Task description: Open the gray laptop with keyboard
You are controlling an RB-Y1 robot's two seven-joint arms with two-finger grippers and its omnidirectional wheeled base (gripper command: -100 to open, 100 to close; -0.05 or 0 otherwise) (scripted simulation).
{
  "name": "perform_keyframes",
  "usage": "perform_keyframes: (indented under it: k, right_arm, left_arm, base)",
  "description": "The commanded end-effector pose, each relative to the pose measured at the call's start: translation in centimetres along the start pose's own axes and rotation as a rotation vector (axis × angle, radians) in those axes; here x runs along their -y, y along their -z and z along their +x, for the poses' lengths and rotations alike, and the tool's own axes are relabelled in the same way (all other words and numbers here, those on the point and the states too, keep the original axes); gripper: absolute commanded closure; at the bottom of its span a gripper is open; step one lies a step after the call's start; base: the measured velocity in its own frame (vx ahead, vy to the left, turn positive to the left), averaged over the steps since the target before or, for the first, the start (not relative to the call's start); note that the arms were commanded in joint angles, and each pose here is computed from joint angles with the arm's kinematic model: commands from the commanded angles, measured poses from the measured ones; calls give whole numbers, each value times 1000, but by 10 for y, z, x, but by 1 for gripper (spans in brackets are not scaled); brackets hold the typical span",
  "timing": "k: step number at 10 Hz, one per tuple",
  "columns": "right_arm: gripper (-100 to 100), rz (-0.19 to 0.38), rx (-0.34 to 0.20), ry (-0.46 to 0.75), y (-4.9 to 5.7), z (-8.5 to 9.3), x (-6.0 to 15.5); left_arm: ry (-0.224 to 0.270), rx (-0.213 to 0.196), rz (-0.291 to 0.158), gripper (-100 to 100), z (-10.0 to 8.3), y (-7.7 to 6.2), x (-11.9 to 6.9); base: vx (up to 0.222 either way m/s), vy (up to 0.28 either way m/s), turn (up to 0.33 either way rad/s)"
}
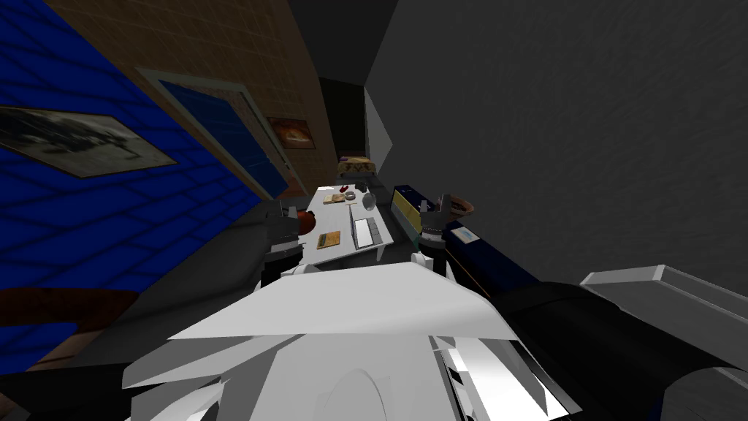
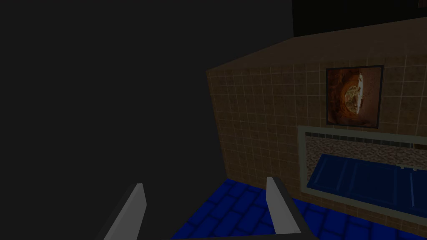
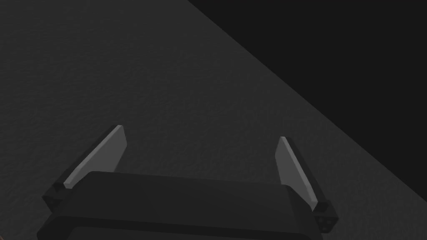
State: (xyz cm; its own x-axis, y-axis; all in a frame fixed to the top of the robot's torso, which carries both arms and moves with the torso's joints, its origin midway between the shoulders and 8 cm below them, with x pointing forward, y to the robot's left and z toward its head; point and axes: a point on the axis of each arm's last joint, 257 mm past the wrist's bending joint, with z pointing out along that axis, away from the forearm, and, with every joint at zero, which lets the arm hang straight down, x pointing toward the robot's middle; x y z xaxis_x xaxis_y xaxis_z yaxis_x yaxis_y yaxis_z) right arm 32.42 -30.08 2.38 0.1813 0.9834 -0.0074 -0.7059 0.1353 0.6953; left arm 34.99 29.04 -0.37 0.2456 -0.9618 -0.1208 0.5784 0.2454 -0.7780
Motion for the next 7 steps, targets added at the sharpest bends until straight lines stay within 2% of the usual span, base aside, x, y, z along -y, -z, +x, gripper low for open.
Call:
perform_keyframes:
  k: [1,7]
  right_arm:
    - [0,0,0,0,0,0,0]
    - [0,0,0,0,0,0,0]
  left_arm:
    - [0,0,0,0,0,0,0]
    - [0,0,0,0,0,0,0]
  base:
    - [0,0,0]
    - [0,0,0]
